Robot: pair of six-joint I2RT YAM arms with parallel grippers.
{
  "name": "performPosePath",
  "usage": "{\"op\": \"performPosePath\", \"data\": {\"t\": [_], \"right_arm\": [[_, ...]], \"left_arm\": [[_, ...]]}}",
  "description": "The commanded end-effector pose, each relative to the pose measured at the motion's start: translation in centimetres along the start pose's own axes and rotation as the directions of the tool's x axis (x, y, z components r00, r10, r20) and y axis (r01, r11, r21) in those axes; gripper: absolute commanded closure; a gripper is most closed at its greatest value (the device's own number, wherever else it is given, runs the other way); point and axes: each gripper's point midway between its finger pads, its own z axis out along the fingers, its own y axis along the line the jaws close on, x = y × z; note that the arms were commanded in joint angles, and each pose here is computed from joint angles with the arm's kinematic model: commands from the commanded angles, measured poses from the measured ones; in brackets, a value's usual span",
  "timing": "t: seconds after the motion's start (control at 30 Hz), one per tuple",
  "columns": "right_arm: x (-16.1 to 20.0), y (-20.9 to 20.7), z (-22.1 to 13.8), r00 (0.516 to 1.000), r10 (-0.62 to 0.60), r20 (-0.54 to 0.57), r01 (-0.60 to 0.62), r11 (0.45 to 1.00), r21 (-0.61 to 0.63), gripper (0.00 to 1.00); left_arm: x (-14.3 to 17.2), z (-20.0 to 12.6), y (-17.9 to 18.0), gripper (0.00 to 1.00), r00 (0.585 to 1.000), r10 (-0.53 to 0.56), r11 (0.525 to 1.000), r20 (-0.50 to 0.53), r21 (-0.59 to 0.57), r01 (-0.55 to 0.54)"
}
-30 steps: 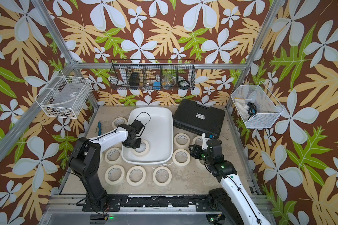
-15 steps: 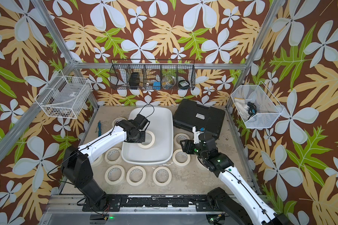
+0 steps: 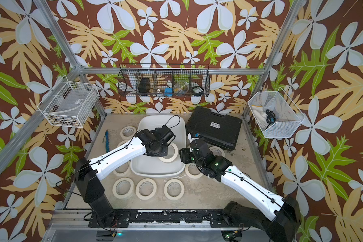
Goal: Take out the art tape in the storage box
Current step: Pick up the art tape from the storage box.
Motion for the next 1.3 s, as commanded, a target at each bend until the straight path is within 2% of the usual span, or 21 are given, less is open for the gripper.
{"op": "performPosePath", "data": {"t": [0.0, 0.4, 0.7, 0.83, 1.1, 1.27], "right_arm": [[-1.0, -0.6, 0.9, 0.999, -0.033, 0.041, 0.03, 0.997, 0.069, 0.4], [-0.6, 2.0, 3.7, 0.994, -0.111, 0.008, 0.11, 0.99, 0.088, 0.42], [-0.2, 1.6, 5.8, 0.991, -0.129, -0.026, 0.132, 0.981, 0.145, 0.47], [-0.3, 1.6, 6.3, 0.99, -0.139, -0.032, 0.142, 0.976, 0.163, 0.56], [-0.4, 1.9, 6.6, 0.989, -0.139, -0.039, 0.144, 0.977, 0.156, 0.99], [-0.6, 1.5, 6.0, 0.988, -0.149, -0.043, 0.155, 0.972, 0.177, 1.0]], "left_arm": [[-0.2, -0.7, -0.5, 1.0, 1.0, -0.019, 0.999, 0.009, 0.026, 0.019], [0.0, 0.0, -0.8, 1.0, 1.0, -0.002, 1.0, -0.003, 0.02, 0.002], [-0.1, -0.4, -0.9, 1.0, 1.0, 0.006, 0.999, 0.001, 0.035, -0.006], [-0.2, -0.7, -1.0, 1.0, 1.0, 0.008, 0.999, 0.002, 0.039, -0.008], [0.0, -0.7, -0.9, 0.98, 1.0, 0.013, 0.999, -0.001, 0.046, -0.013], [-0.5, -1.5, -1.8, 0.82, 1.0, 0.009, 0.993, 0.029, 0.116, -0.013]]}}
